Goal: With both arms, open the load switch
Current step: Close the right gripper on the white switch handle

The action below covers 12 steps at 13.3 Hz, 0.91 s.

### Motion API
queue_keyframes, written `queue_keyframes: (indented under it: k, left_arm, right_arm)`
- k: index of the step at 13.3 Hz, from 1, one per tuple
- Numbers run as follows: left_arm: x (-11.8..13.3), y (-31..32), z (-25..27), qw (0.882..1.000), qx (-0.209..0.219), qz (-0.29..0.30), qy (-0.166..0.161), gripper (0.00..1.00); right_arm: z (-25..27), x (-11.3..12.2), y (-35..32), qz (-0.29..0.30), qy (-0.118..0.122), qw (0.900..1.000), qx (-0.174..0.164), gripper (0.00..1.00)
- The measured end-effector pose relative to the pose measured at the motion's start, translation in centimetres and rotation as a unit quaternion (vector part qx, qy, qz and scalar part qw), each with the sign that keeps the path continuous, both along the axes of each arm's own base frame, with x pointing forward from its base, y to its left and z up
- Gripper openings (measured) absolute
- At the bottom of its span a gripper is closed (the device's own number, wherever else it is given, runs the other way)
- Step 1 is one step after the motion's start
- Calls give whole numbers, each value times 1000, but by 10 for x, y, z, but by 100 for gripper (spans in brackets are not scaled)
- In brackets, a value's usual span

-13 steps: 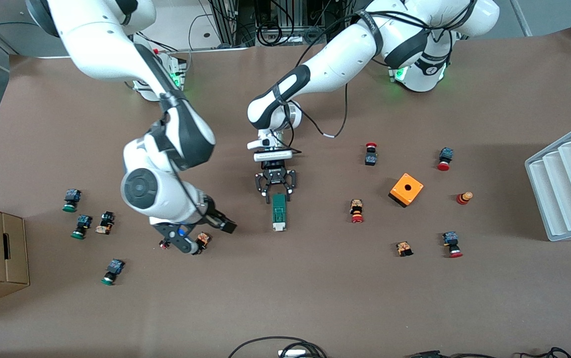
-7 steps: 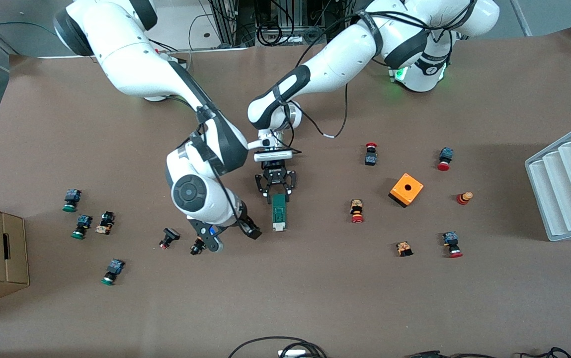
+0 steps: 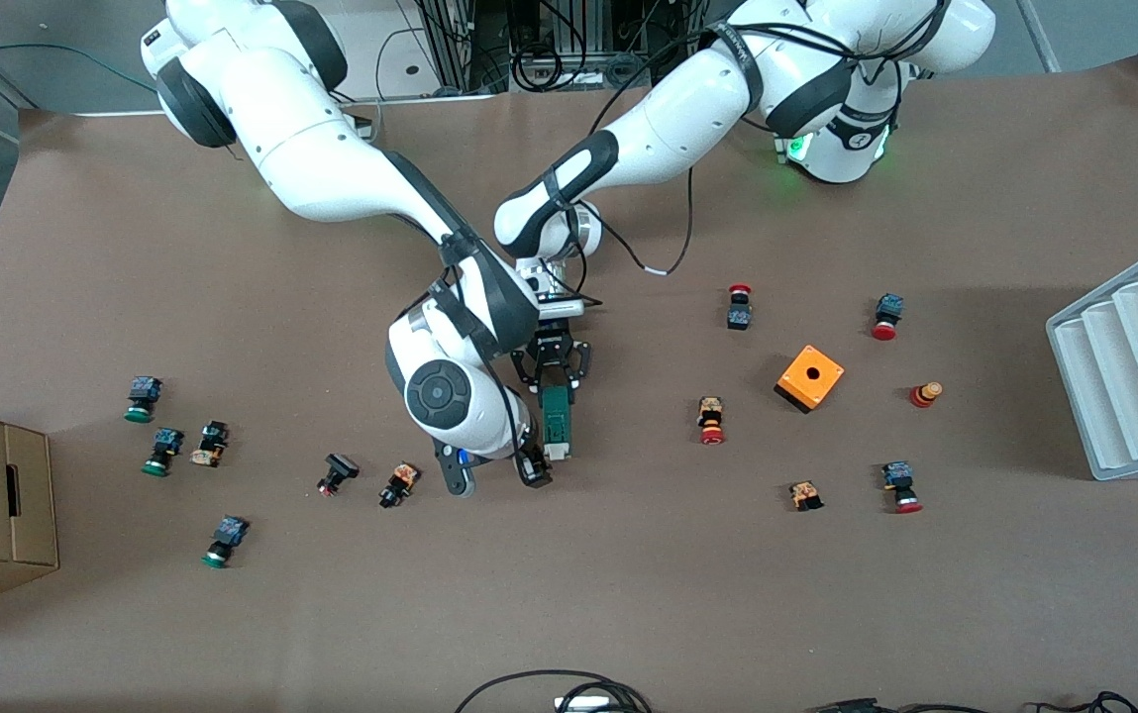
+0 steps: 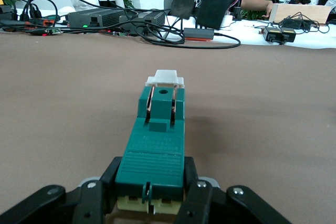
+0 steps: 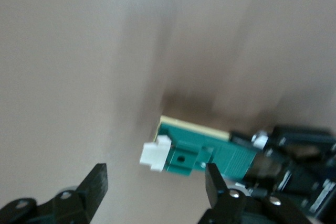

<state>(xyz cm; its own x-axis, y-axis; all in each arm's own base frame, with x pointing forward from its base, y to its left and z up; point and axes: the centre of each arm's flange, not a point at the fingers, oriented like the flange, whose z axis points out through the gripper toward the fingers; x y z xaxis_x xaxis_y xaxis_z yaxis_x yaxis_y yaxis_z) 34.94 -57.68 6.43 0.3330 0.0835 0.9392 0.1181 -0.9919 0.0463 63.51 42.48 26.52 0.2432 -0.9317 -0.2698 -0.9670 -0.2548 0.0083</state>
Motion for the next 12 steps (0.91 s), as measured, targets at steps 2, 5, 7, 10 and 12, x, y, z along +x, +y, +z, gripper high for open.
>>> queue_keyframes:
  k: [2, 5, 7, 10, 12]
  left_arm:
    - [0, 0, 0, 1000, 0, 0, 0, 50]
    - [0, 0, 0, 1000, 0, 0, 0, 50]
    - [0, 0, 0, 1000, 0, 0, 0, 50]
    - [0, 0, 0, 1000, 0, 0, 0, 50]
    - [0, 0, 0, 1000, 0, 0, 0, 54]
  right_arm:
    - [-7, 8, -5, -29, 15, 999, 25, 83]
    - [-17, 10, -5, -41, 16, 999, 28, 82]
    - [-21, 8, 1, -49, 13, 998, 30, 73]
    - [-27, 11, -1, -56, 8, 998, 30, 62]
    - [-31, 13, -5, -62, 10, 998, 31, 61]
